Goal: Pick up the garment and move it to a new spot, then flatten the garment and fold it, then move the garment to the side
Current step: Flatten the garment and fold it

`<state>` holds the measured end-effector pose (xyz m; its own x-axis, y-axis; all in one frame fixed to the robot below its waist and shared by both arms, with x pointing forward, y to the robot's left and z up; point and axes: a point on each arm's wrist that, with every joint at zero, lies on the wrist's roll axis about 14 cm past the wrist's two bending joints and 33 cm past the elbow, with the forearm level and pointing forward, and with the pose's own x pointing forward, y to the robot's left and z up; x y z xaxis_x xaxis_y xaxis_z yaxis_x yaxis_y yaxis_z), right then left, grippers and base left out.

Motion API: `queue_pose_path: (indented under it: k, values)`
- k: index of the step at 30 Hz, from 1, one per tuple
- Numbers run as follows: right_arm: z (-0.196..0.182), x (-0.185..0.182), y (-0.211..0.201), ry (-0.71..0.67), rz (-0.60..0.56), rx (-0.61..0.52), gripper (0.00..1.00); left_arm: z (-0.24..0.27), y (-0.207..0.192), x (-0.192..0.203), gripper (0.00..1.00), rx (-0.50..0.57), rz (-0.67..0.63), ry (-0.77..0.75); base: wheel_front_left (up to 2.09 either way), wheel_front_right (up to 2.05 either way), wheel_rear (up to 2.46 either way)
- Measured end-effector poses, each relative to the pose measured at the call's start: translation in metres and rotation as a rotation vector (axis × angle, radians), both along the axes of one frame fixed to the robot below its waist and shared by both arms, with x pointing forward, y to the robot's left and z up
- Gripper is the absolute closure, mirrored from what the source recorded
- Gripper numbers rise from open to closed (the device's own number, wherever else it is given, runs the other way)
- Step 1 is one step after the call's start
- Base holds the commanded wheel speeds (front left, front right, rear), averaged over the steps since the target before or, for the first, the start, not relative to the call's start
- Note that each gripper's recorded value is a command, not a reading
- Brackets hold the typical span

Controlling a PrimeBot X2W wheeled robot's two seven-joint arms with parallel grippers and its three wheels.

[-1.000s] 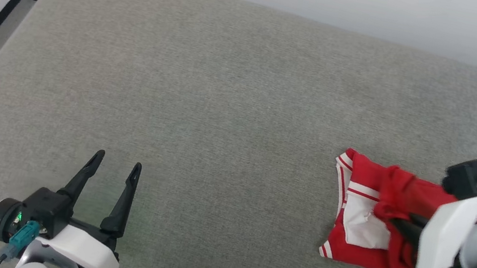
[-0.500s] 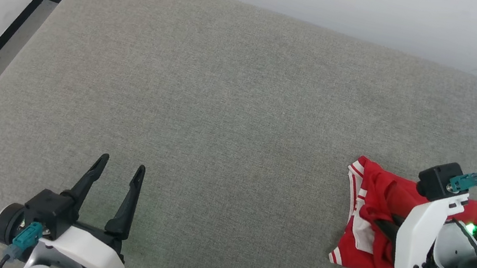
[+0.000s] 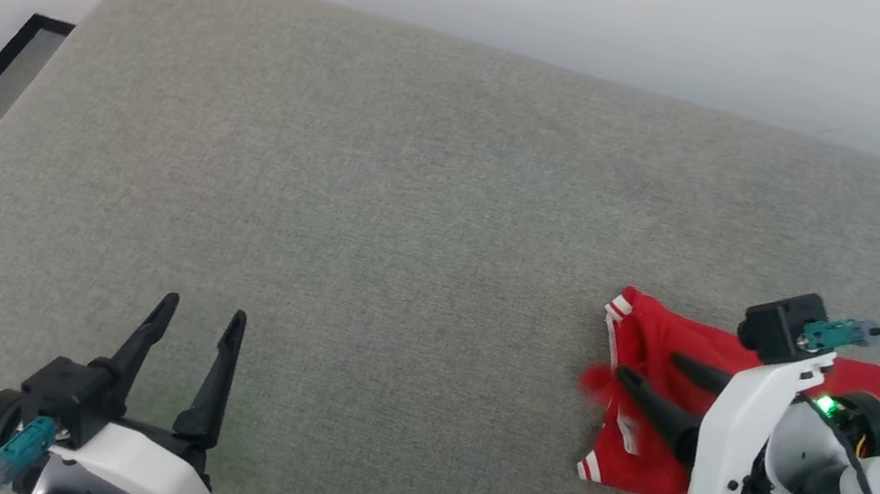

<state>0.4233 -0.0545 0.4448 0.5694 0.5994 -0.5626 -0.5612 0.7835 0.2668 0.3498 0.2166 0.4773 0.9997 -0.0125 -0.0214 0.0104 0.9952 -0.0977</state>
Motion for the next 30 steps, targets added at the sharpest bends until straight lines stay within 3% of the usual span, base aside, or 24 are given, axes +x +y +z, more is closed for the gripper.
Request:
queue_pose_path:
  k: [8, 12, 18, 21, 30]
  values:
    - [0.035, 0.011, -0.027, -0.174, -0.097, 0.069, 0.0, 0.0, -0.001, -0.005, 0.0, -0.021, -0.005, -0.004, 0.0, 0.0, 0.0]
    - [0.038, 0.01, -0.053, -0.225, -0.194, 0.111, 0.0, -0.001, -0.002, -0.008, 0.0, -0.038, -0.01, 0.001, 0.0, 0.0, 0.0]
    - [0.051, 0.014, -0.098, -0.409, -0.338, 0.147, 0.0, -0.014, -0.004, -0.012, 0.0, -0.101, 0.005, 0.035, 0.0, 0.0, 0.0]
    - [0.047, 0.009, -0.11, -0.482, -0.337, 0.094, 0.0, -0.017, -0.003, -0.013, 0.0, -0.108, 0.014, 0.043, 0.0, 0.0, 0.0]
    - [0.044, -0.011, -0.121, -0.576, -0.395, 0.104, 0.0, -0.003, 0.008, -0.022, 0.0, -0.069, 0.046, -0.003, 0.0, 0.0, 0.0]
